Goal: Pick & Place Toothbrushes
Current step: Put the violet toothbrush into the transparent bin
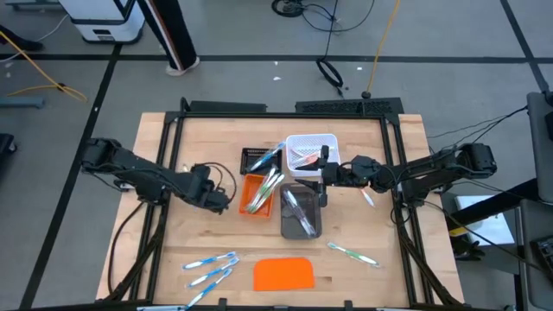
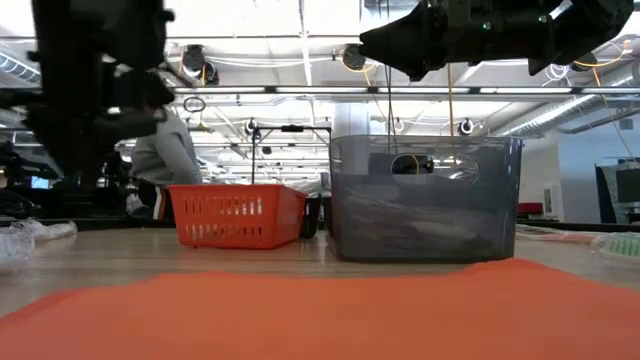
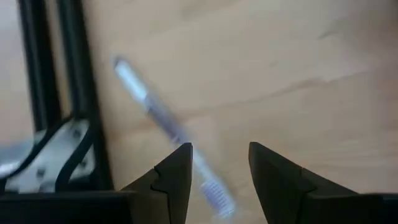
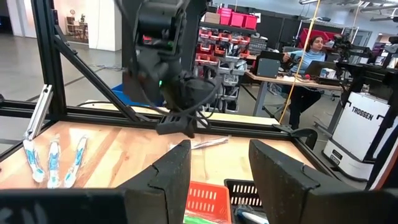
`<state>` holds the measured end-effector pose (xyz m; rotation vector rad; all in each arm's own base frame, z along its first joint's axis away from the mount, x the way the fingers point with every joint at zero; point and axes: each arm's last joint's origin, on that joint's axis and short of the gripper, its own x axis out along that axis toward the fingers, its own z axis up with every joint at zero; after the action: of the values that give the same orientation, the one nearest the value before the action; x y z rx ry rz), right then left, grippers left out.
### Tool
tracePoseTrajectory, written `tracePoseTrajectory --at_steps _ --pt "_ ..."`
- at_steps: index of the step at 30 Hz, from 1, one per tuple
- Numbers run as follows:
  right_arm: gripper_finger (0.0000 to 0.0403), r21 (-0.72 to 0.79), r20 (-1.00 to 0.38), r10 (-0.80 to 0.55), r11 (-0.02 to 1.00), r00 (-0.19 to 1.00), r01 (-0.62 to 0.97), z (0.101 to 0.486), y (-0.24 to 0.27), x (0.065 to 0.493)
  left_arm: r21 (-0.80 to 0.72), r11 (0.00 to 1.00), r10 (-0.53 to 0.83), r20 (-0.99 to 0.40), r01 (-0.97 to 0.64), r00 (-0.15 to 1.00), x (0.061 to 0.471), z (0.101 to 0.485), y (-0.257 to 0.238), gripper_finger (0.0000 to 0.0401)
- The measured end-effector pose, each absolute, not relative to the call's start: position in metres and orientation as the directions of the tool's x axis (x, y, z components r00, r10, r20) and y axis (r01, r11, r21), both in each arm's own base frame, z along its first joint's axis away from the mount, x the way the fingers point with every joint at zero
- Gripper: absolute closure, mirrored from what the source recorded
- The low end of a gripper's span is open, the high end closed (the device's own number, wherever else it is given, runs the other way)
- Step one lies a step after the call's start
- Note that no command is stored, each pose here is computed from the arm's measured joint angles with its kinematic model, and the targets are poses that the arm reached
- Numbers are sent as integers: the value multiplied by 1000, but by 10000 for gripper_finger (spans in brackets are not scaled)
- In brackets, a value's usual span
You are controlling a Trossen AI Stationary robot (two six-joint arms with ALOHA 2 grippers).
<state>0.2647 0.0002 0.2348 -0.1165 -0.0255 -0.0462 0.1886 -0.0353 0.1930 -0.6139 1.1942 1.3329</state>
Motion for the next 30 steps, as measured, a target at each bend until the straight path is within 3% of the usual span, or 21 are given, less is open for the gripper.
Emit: tracePoseTrajectory --at_steps 5,12,26,30 --pt "246 -116 28 -45 992 999 47 235 0 265 326 121 343 -900 -938 -268 172 175 -40 240" --pt "246 -116 28 -45 992 999 48 235 0 265 342 67 328 -895 -937 -303 163 164 -40 240" --pt "245 -116 28 -44 992 999 47 235 0 265 310 27 358 -891 -950 -280 164 164 -39 240" --pt "245 -115 28 -43 992 999 46 235 1 265 193 50 343 -925 -980 -165 171 150 -41 240"
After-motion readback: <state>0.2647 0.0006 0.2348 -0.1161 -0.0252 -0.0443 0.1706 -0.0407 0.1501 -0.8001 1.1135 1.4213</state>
